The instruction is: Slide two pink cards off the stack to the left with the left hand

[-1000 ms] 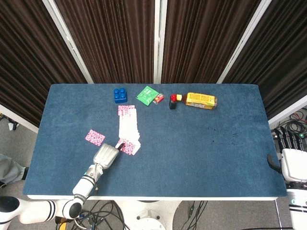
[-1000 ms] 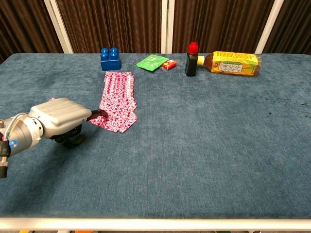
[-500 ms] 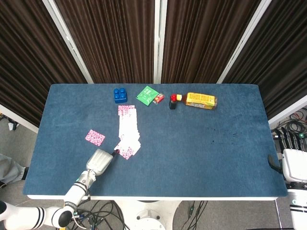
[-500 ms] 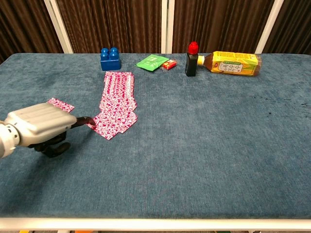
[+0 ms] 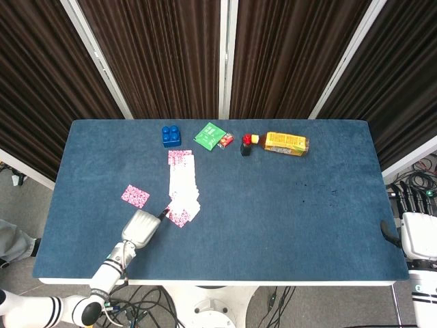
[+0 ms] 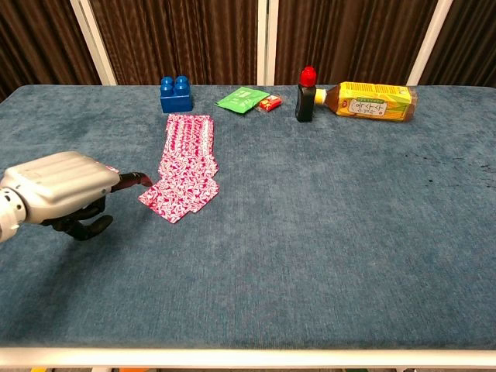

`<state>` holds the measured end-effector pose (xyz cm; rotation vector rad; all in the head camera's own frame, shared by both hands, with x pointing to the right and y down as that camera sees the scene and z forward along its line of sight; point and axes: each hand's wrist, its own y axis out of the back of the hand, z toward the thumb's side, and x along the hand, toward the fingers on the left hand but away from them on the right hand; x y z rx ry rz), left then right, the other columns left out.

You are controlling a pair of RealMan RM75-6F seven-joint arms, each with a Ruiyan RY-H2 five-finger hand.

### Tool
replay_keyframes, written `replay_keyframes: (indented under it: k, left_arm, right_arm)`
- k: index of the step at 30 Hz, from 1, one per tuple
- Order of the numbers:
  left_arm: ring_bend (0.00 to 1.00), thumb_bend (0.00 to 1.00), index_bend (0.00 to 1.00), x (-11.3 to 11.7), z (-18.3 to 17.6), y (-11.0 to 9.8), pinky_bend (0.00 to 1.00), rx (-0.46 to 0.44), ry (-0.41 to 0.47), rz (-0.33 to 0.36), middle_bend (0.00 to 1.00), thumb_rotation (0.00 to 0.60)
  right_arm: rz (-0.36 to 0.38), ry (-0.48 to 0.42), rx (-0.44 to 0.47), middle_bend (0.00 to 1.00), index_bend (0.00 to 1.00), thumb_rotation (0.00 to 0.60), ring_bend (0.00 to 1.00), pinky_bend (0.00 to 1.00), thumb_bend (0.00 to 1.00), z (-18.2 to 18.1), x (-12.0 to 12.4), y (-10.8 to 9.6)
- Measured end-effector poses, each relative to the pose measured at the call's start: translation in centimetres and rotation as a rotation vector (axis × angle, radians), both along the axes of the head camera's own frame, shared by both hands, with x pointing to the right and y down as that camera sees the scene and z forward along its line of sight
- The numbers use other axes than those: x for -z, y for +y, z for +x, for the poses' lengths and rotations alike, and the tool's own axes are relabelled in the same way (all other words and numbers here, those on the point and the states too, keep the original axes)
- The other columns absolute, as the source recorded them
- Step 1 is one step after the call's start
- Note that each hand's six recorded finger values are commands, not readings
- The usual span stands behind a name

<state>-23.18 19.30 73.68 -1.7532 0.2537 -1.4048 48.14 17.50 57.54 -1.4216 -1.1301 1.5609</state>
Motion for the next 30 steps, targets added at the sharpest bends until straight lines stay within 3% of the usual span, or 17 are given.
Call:
replay_keyframes:
  k: [14,30]
  left_arm:
    - [0.89,0.52,0.12,-1.6,2.0,-0.3,0.87,-0.032,0.000,-0.006,0.91,0.600]
    - [0.89,0.53,0.17,-1.6,0.0,1.4,0.87,-0.034,-0.077,-0.092,0.91,0.600]
  right_arm:
    - [-0.005,0.000,-0.014,0.00,0.00,0.600,0.00,0.00,0.30,0.6,-0.1,0.0]
    - [-0.007,-0.003,-0.007,0.00,0.00,0.600,0.00,0.00,0.30,0.4,-0.1,0.2]
